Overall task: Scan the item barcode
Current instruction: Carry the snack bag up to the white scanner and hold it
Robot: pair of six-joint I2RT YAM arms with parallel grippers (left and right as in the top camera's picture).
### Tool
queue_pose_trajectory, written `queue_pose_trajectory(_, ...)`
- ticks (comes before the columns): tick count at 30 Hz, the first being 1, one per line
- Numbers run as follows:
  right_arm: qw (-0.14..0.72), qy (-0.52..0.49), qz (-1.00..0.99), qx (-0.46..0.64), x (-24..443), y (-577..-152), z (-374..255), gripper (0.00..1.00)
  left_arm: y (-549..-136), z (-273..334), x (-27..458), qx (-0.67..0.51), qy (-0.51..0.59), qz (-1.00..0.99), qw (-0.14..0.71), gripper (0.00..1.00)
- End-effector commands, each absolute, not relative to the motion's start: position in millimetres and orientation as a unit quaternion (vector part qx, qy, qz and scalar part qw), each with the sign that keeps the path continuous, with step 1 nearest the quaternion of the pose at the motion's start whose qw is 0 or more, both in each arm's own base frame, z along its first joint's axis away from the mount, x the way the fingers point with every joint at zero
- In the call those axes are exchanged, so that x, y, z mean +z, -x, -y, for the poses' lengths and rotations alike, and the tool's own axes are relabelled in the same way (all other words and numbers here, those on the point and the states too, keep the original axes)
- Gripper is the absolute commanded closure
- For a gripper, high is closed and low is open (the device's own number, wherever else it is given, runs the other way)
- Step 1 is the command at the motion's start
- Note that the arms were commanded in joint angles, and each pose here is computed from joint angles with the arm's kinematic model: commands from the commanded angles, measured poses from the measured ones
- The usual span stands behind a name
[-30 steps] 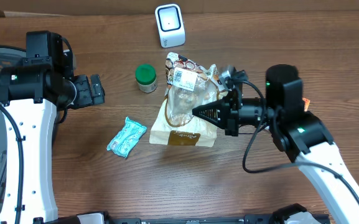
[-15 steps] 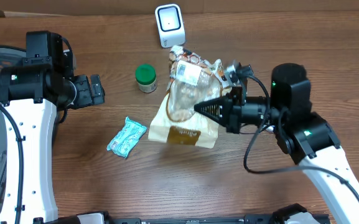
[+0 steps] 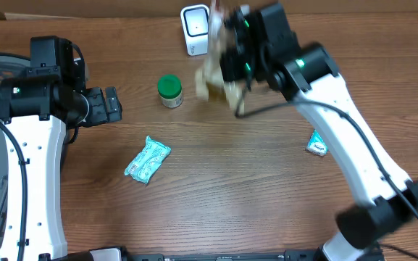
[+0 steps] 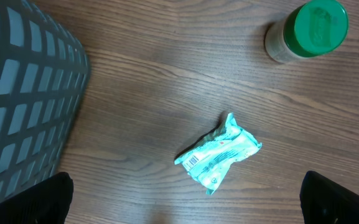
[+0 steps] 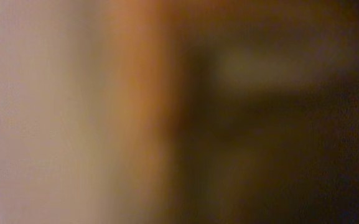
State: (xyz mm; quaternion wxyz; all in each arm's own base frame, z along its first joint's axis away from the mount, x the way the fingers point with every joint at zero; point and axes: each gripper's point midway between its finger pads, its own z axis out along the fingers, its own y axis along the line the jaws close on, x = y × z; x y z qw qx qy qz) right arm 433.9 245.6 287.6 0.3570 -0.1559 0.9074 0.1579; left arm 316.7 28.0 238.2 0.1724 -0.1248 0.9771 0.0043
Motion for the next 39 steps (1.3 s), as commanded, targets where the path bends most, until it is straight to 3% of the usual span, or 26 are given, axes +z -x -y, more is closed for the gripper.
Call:
queue_pose_trajectory(1,0.456,0.136,-0.877,-0.066,305,-493,-205,0.96,-319,-28,240,0.001,0.123,-0.977,0.175,0.01)
queue_pose_trajectory(6,0.526,0.159,-0.793,-0.262,305,-554,-207,0.96,-319,-28,240,0.001,0.123,-0.977,0.175,0.00)
queue_pose_trajectory(16,0.486,0.333,-0.699,-0.405,218,-617,-239,0.96,-319,-28,240,0.001,0.123,-0.977,0.175,0.00)
queue_pose_trajectory(27,0.424,0.383,-0.692,-0.440,148,-624,-239,0.96,-319,-28,240,0.001,0.123,-0.977,0.175,0.01)
queue_pose_trajectory(39,0.391,0.353,-0.701,-0.481,150,-615,-221,0.96,-319,-28,240,0.001,0.123,-0.977,0.175,0.01)
